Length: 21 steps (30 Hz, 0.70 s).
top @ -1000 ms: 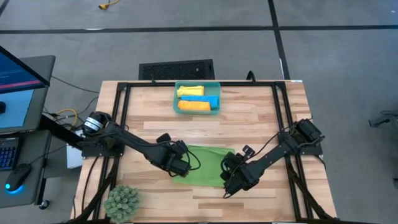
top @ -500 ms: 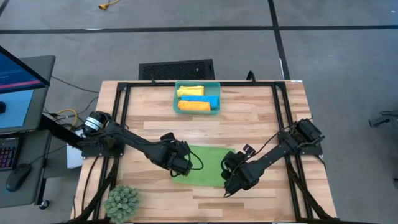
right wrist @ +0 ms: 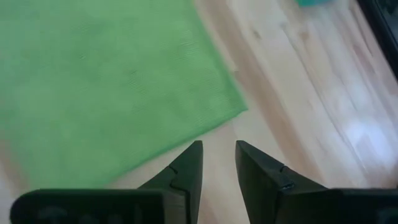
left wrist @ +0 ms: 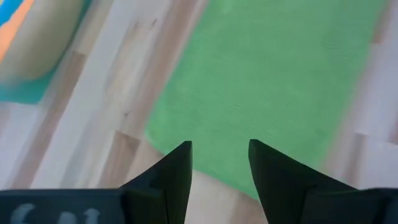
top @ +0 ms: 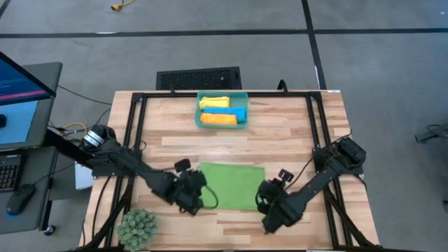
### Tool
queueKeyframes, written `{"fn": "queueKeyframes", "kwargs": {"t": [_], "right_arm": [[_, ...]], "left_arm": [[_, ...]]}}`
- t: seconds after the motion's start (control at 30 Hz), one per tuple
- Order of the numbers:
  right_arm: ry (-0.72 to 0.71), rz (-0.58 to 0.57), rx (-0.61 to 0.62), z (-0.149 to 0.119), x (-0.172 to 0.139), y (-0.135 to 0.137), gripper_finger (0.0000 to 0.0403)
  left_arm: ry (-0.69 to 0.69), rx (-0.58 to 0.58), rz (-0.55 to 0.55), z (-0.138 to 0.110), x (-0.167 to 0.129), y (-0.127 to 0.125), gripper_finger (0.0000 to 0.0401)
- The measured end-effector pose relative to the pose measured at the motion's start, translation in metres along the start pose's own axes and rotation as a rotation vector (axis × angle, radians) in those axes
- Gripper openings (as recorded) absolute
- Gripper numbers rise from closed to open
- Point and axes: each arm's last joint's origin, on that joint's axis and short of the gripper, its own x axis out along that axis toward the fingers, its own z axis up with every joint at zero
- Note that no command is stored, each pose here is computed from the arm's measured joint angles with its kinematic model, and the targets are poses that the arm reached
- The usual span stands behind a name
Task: Roll microfiber towels into tight, uniform cylinder then place into a basket
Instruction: Fold the green microfiber towel
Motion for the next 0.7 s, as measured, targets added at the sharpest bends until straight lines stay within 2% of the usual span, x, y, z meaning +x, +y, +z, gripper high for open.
{"fn": "queueKeyframes", "kwargs": {"t": [0.17, 0.33, 0.4, 0.57, 0.7], "right_arm": [[-0.101, 0.068, -0.049, -0.021, -0.018, 0.013, 0.0118], [-0.251, 0.118, -0.108, -0.028, -0.029, 0.023, 0.0118], [-0.282, 0.13, -0.121, -0.026, -0.029, 0.025, 0.0118], [-0.29, 0.123, -0.12, -0.014, -0.022, 0.025, 0.0118], [-0.273, 0.096, -0.103, -0.003, -0.014, 0.021, 0.0118]], "left_arm": [[-0.106, 0.039, -0.004, -0.023, -0.011, -0.03, 0.0151], [-0.208, 0.058, -0.043, -0.043, -0.003, -0.056, 0.0151], [-0.217, 0.068, -0.057, -0.048, 0.004, -0.063, 0.0151], [-0.249, 0.055, -0.01, -0.048, 0.023, -0.07, 0.0151], [-0.186, 0.055, -0.016, -0.043, 0.039, -0.068, 0.0151]]}}
